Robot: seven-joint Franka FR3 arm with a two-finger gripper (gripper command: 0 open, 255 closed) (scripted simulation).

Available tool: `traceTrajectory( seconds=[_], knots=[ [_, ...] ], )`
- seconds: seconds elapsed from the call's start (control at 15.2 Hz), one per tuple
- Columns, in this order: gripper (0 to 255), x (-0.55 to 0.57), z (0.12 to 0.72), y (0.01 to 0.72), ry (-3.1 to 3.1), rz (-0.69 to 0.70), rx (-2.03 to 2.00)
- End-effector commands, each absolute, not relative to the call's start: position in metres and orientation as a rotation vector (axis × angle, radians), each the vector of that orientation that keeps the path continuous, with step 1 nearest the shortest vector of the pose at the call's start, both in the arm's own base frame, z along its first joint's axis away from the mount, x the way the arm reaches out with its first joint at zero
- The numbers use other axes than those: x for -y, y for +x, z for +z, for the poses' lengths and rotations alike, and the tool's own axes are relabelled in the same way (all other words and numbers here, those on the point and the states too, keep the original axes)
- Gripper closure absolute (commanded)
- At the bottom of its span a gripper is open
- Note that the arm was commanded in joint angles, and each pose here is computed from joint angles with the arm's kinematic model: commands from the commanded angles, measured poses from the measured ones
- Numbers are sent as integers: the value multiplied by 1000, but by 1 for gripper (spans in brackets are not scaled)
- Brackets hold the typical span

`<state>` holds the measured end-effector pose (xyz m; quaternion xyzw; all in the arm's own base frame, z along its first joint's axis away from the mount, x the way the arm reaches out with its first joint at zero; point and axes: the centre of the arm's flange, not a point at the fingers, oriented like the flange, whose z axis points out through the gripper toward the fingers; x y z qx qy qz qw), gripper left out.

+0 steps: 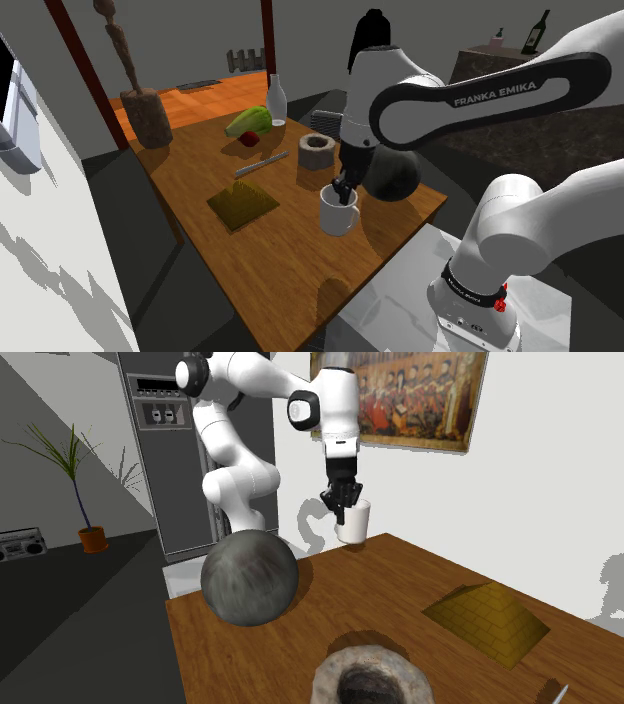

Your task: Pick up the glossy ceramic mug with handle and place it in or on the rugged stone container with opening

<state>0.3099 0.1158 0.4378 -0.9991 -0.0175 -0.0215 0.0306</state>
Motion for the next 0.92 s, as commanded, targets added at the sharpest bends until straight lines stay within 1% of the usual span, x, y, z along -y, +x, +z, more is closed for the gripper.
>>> traceTrajectory(
  seconds=[0.0, 0.86],
  knots=[
    [255, -116, 448, 310, -3079, -66, 54],
    [255, -116, 516, 310, -3079, -66, 54]
  ],
)
